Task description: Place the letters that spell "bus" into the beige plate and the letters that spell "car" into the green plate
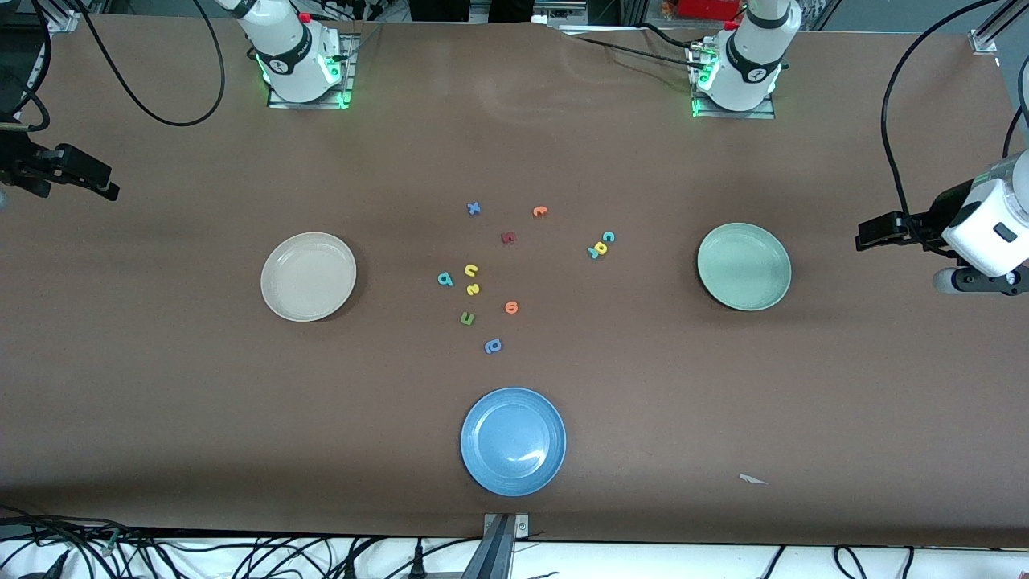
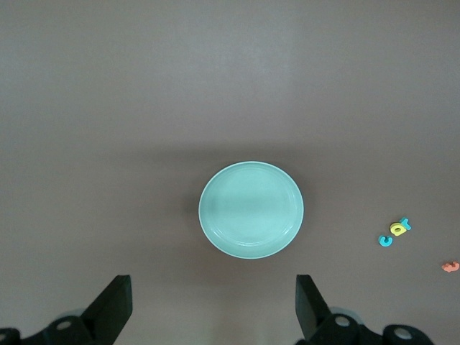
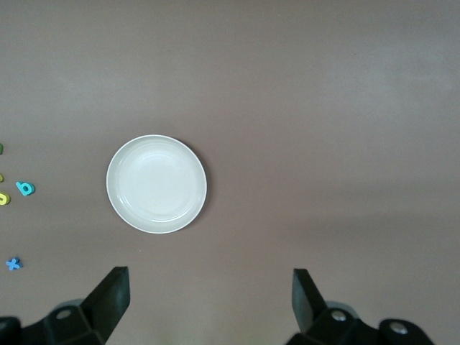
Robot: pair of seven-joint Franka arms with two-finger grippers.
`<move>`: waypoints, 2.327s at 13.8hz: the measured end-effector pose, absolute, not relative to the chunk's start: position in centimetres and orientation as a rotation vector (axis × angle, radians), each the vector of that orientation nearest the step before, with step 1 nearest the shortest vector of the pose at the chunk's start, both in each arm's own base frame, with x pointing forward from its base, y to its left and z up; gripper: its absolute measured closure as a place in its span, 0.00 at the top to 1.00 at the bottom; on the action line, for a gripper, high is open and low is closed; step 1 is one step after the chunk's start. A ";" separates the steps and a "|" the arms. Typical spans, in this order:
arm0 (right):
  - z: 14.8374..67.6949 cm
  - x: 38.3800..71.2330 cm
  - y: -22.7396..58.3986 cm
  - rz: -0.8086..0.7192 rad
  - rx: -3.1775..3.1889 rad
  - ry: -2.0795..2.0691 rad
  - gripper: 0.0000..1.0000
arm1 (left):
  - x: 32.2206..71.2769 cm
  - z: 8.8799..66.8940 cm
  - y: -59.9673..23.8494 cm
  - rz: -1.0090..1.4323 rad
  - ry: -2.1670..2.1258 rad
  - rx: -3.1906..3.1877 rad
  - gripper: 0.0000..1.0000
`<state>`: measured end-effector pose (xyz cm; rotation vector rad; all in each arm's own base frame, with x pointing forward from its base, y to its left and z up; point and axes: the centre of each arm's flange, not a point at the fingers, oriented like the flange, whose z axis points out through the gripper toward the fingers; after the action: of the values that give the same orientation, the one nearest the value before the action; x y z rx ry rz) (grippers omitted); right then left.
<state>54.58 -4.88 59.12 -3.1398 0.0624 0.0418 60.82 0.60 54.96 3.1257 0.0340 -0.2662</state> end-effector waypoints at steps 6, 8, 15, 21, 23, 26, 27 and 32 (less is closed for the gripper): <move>59.1 54.6 -4.9 0.042 -3.140 0.062 1.00 | 60.8 54.9 0.6 -0.267 0.034 3.126 1.00; 59.1 54.6 -4.9 0.042 -3.140 0.062 1.00 | 60.8 54.9 0.6 -0.267 0.034 3.126 1.00; 58.4 54.3 -3.0 0.124 -3.136 0.009 1.00 | 60.8 54.9 0.6 -0.268 0.033 3.125 1.00; 54.3 54.6 4.5 0.359 -3.122 -0.201 1.00 | 60.9 54.8 0.5 -0.270 0.031 3.125 1.00; 52.3 54.9 7.2 0.425 -3.116 -0.275 1.00 | 60.9 54.8 0.5 -0.270 0.031 3.125 1.00; 50.7 54.4 12.9 0.474 -3.120 -0.370 1.00 | 60.9 54.8 0.5 -0.271 0.030 3.125 1.00; 50.3 54.1 14.9 0.480 -3.137 -0.340 1.00 | 60.9 54.8 0.5 -0.271 0.030 3.125 1.00; 46.1 52.3 26.8 0.399 -3.236 -0.091 1.00 | 61.0 54.2 0.5 -0.289 0.030 3.122 1.00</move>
<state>52.34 26.78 46.14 -3.2361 -0.0914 0.3994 60.99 0.50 54.16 3.1224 0.0302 -0.2893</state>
